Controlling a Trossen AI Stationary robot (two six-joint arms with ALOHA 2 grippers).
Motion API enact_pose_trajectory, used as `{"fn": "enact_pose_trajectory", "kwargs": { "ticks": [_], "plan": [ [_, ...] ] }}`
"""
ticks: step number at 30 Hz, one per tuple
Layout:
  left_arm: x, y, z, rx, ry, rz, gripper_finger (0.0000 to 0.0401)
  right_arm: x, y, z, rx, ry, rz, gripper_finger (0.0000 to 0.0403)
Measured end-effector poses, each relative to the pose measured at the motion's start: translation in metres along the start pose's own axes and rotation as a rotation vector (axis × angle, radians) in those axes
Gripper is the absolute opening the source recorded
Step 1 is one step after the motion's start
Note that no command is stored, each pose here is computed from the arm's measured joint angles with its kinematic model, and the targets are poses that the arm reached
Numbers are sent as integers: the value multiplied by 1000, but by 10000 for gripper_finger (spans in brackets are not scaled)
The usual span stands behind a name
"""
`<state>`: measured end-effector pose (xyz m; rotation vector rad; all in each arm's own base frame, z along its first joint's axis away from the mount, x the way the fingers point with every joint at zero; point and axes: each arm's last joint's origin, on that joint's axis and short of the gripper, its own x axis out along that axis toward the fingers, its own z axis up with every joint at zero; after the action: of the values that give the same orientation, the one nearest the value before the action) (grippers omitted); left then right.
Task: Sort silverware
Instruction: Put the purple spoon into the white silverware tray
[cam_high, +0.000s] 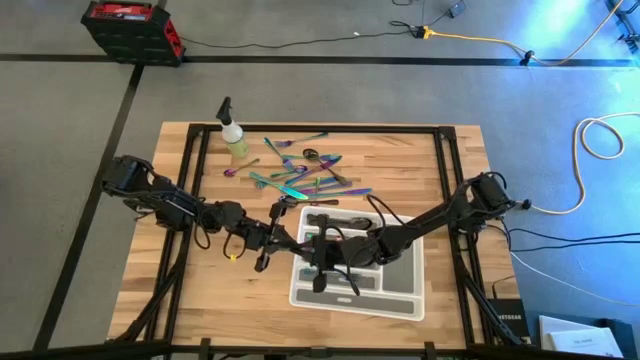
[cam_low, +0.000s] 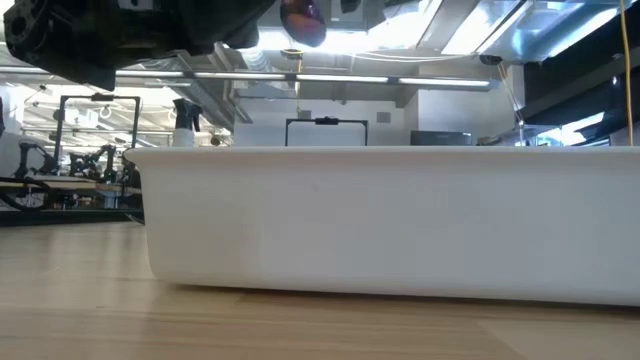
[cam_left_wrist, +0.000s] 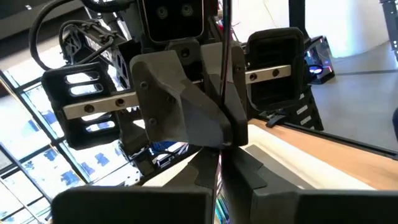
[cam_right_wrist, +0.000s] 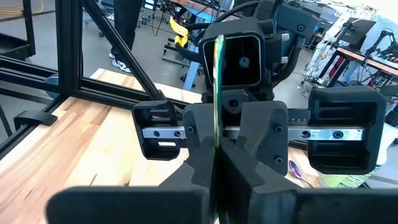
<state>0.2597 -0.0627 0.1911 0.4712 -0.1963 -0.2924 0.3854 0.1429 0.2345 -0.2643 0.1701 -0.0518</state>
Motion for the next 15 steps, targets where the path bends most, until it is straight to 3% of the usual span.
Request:
{"fn": "enact_pose_trajectory", "kwargs": {
  "ticks": [15],
  "plan": [
    [0,0,-1,-41,10,-3,8,-1,-1,-1,19,25,-22,0]
  ]
}}
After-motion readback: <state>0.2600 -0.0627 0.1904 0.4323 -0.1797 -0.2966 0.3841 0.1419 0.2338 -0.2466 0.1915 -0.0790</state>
